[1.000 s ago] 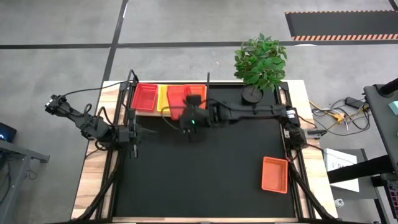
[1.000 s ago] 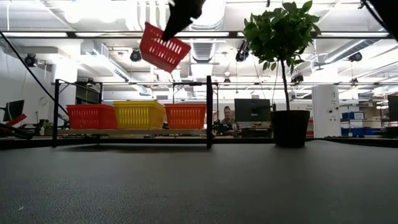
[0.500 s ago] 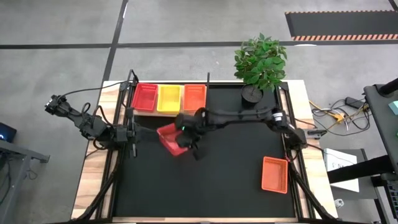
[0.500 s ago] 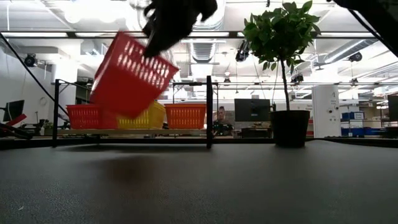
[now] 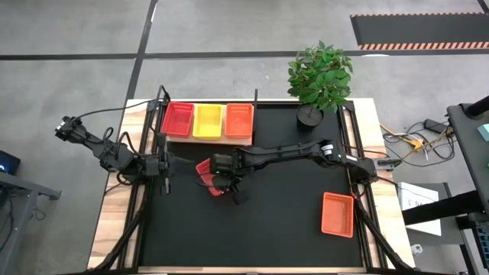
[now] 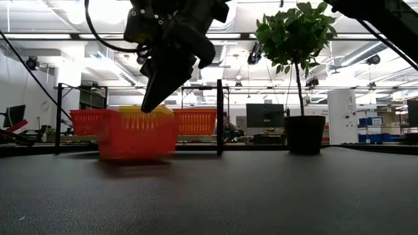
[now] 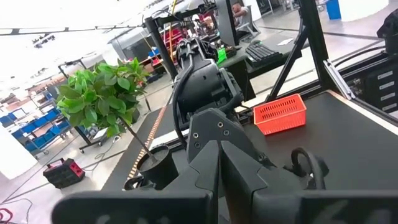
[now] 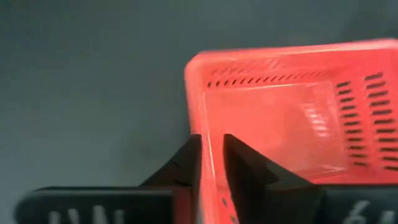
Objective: Stack baskets on shelf by color
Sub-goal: Stack the red bin on top of the other red bins on the shelf
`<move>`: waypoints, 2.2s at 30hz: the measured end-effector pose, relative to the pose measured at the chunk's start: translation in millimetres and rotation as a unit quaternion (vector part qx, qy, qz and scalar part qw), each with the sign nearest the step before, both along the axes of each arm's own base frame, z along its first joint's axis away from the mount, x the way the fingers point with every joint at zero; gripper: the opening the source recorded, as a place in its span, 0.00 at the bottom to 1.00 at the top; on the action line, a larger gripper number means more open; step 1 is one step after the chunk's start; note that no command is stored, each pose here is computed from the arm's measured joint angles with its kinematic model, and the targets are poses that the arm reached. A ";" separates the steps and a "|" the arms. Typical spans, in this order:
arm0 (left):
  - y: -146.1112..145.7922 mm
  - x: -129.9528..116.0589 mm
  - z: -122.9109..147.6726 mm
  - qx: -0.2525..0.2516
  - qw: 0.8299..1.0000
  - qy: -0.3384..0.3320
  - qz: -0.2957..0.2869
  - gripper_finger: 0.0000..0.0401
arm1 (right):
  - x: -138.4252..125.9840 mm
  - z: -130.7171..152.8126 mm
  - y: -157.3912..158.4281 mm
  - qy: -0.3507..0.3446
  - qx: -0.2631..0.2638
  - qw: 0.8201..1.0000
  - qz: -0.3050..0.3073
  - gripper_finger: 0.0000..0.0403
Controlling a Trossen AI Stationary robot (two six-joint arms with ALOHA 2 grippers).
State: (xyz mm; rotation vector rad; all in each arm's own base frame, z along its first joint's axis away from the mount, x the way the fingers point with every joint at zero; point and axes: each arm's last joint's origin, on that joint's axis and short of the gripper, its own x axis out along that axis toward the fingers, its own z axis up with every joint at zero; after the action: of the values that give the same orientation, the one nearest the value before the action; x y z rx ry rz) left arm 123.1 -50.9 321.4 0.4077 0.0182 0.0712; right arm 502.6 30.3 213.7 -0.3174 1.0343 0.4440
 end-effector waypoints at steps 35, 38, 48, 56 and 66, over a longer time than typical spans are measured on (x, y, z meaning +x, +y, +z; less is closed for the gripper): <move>-65.3 129.0 -67.3 -0.364 0.914 0.154 0.093 0.00 | -172.4 63.5 27.9 -0.272 -0.045 0.961 -0.007 0.15; -66.4 138.9 -70.2 -0.389 0.879 0.223 0.161 0.00 | -190.8 66.5 24.6 -0.281 -0.038 0.959 -0.015 0.14; -46.5 176.3 -81.4 -0.437 0.741 0.430 0.272 0.00 | -228.5 64.9 17.7 -0.315 -0.028 0.948 -0.025 0.15; -23.6 180.9 -89.4 -0.473 0.698 0.468 0.263 0.12 | -240.9 61.9 15.5 -0.314 -0.023 0.949 -0.030 0.16; -15.8 189.1 -88.1 -0.482 0.718 0.419 0.276 0.41 | -240.8 62.1 15.6 -0.316 -0.027 0.948 -0.026 0.16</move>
State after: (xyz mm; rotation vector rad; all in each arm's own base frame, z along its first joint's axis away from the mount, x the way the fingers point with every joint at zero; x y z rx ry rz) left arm 312.2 -66.7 233.3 -0.6773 1.0562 0.4450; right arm 261.8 45.9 275.9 -0.4445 0.4252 0.2378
